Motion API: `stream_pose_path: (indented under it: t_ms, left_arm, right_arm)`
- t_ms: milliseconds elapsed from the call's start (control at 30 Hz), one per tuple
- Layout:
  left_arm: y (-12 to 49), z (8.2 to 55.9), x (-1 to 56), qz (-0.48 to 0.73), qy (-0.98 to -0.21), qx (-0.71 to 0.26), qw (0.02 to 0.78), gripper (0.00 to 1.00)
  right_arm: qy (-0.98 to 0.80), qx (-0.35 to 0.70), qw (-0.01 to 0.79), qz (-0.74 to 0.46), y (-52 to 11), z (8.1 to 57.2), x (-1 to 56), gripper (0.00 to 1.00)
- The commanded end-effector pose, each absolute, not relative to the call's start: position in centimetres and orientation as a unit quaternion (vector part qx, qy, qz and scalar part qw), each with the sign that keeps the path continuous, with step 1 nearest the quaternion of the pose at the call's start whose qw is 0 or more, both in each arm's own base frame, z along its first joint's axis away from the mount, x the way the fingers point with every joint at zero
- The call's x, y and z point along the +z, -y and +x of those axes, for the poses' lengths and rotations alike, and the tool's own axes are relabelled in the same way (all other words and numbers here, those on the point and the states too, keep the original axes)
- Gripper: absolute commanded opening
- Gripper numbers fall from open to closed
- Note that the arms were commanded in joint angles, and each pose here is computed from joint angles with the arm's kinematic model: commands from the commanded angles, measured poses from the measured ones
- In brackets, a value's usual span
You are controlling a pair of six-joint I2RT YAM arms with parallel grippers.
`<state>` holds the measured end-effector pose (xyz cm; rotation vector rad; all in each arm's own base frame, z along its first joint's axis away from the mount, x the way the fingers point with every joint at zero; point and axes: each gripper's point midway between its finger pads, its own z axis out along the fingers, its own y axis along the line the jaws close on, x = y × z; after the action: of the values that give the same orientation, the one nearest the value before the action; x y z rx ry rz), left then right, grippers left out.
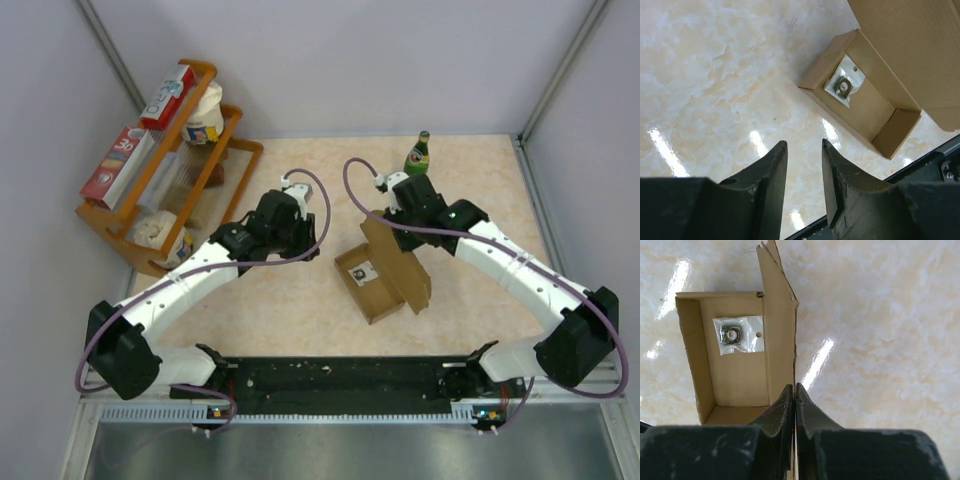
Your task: Fold the paper box
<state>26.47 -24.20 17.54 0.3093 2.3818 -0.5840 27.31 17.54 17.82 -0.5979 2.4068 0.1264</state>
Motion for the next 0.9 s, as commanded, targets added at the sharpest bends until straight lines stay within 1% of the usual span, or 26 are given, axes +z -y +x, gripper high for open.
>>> stream_pose_path:
  t_ms: [0, 167, 233, 467, 533, 700, 767, 867]
  left_arm:
    - [24.0, 26.8, 19.3, 0.133, -0.891, -0.248, 0.357, 0.38]
    - [23.3, 27.1, 19.1, 0.144, -0.891, -0.235, 0.361, 0.34]
    - [22.9, 27.3, 19.0, 0.14, -0.891, -0.232, 0.364, 0.32]
    - [22.6, 27.4, 18.7, 0.119, -0.887, -0.26, 0.363, 0.17]
    - [22.6, 27.5, 18.7, 0.116, -0.887, -0.26, 0.362, 0.16]
    - [22.1, 27.8, 18.4, 0.108, -0.889, -0.256, 0.363, 0.15]
    - [21.9, 28.0, 18.4, 0.107, -0.889, -0.255, 0.365, 0.14]
    - [21.8, 28.4, 18.5, 0.108, -0.884, -0.26, 0.373, 0.1]
  right_arm:
    - [-0.868, 0.047, 0.371, -0.327, -19.7, 30.1, 21.0, 0.0]
    - [-0.832, 0.046, 0.374, -0.408, -20.6, 30.7, 21.6, 0.0]
    - [-0.823, 0.051, 0.377, -0.421, -20.9, 30.6, 21.8, 0.0]
    - [-0.82, 0.027, 0.388, -0.419, -20.6, 31.8, 21.6, 0.0]
    - [-0.819, 0.027, 0.391, -0.42, -20.7, 31.8, 21.5, 0.0]
    - [-0.815, 0.02, 0.428, -0.391, -20.4, 32.5, 21.9, 0.0]
    - [-0.807, 0.026, 0.423, -0.411, -20.7, 32.2, 21.6, 0.0]
    - [-0.788, 0.042, 0.406, -0.461, -21.4, 31.4, 21.0, 0.0]
